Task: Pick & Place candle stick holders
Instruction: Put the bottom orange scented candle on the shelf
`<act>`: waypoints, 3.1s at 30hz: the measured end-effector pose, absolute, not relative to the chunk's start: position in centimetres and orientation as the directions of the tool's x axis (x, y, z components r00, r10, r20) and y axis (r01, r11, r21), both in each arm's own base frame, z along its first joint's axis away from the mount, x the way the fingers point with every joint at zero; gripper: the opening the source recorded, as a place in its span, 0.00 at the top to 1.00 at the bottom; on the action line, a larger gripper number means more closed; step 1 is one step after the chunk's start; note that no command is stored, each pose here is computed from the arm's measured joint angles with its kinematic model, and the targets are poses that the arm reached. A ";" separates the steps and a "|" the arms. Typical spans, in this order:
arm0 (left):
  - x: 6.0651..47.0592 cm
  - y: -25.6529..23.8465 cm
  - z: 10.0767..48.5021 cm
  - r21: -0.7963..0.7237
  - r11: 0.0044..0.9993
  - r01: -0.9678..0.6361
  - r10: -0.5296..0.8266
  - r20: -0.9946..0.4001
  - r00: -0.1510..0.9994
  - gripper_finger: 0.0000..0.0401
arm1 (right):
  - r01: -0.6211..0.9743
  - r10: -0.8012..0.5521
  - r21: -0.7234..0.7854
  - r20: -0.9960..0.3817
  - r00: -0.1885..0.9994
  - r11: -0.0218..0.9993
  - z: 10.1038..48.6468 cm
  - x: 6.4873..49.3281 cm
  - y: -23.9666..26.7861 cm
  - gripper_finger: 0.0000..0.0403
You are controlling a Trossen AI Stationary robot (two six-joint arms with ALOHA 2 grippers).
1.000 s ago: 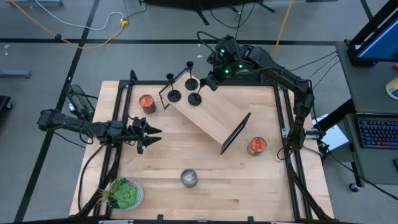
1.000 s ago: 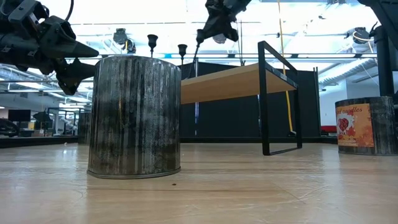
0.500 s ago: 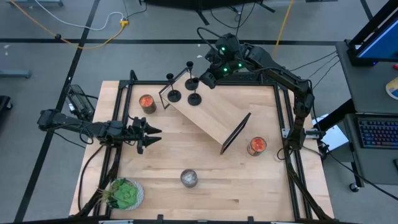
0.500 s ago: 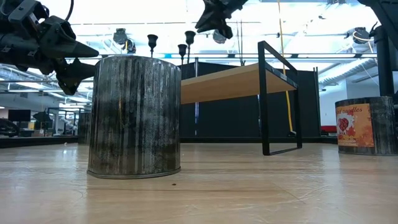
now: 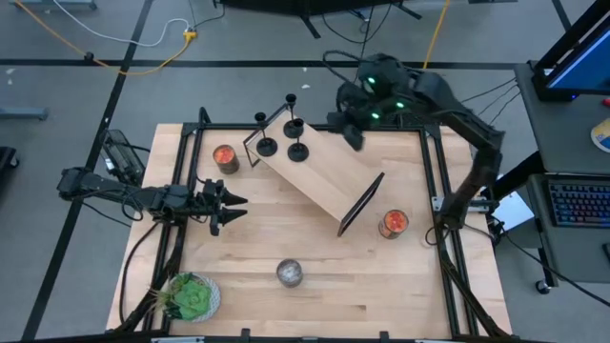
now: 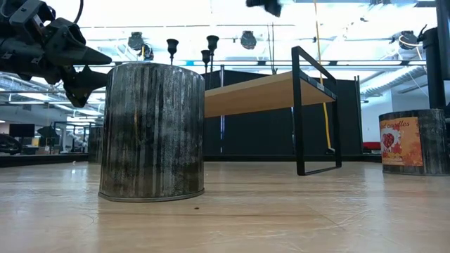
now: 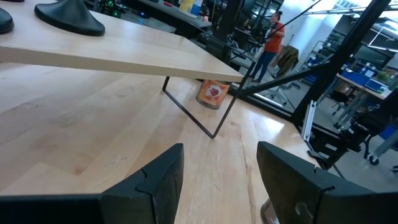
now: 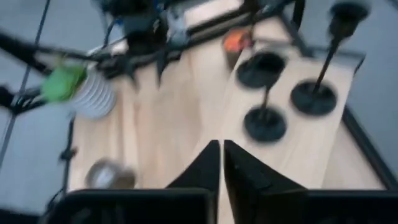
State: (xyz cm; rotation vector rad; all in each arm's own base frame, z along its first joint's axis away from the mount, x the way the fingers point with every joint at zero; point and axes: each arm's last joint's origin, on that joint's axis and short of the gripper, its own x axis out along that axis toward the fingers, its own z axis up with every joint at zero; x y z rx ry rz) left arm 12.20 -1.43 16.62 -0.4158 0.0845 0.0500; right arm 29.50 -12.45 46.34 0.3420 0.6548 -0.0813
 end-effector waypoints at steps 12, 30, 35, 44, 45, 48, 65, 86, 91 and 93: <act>12.2 -1.4 16.6 -0.404 0.912 -0.066 0.032 -0.092 0.995 0.48 | 0.354 0.035 0.308 -0.796 0.604 0.883 48.3 21.6 -4.1 1.00; 12.2 -1.4 16.6 -0.403 0.913 -0.066 0.032 -0.093 0.995 0.48 | 0.638 0.007 0.350 -0.880 0.475 0.686 44.3 17.0 -0.6 1.00; 12.2 -1.4 16.6 -0.397 0.916 -0.066 0.032 -0.093 0.995 0.48 | 0.775 0.012 0.337 -0.920 0.391 0.534 41.5 15.9 -0.5 1.00; 12.2 -1.4 16.6 -0.392 0.918 -0.066 0.031 -0.093 0.995 0.48 | 0.867 0.093 0.308 -0.951 0.295 0.393 37.6 13.6 -0.2 1.00; 12.2 -1.4 16.6 -0.391 0.918 -0.066 0.032 -0.093 0.995 0.48 | 0.873 0.096 0.302 -0.953 0.288 0.382 37.3 13.4 -0.2 0.99; 12.2 -1.4 16.6 -0.391 0.918 -0.065 0.031 -0.093 0.995 0.48 | 0.888 0.096 0.282 -0.959 0.266 0.363 36.4 12.8 -0.2 0.97; 12.2 -1.4 16.6 -0.393 0.917 -0.066 0.032 -0.093 0.995 0.48 | 0.918 0.099 0.227 -0.974 0.206 0.325 34.4 12.3 -0.1 0.68; 12.2 -1.4 16.6 -0.393 0.917 -0.066 0.032 -0.093 0.995 0.48 | 0.998 0.183 0.057 -0.982 0.055 0.006 23.9 12.8 0.1 0.56; 12.2 -1.4 16.6 -0.393 0.917 -0.066 0.031 -0.093 0.995 0.48 | 0.991 0.177 0.126 -0.975 0.131 -0.036 22.6 12.7 0.1 0.55; 12.2 -1.4 16.6 -0.393 0.917 -0.066 0.031 -0.093 0.995 0.48 | 0.987 0.168 0.154 -0.973 0.160 -0.049 22.5 12.6 0.0 0.55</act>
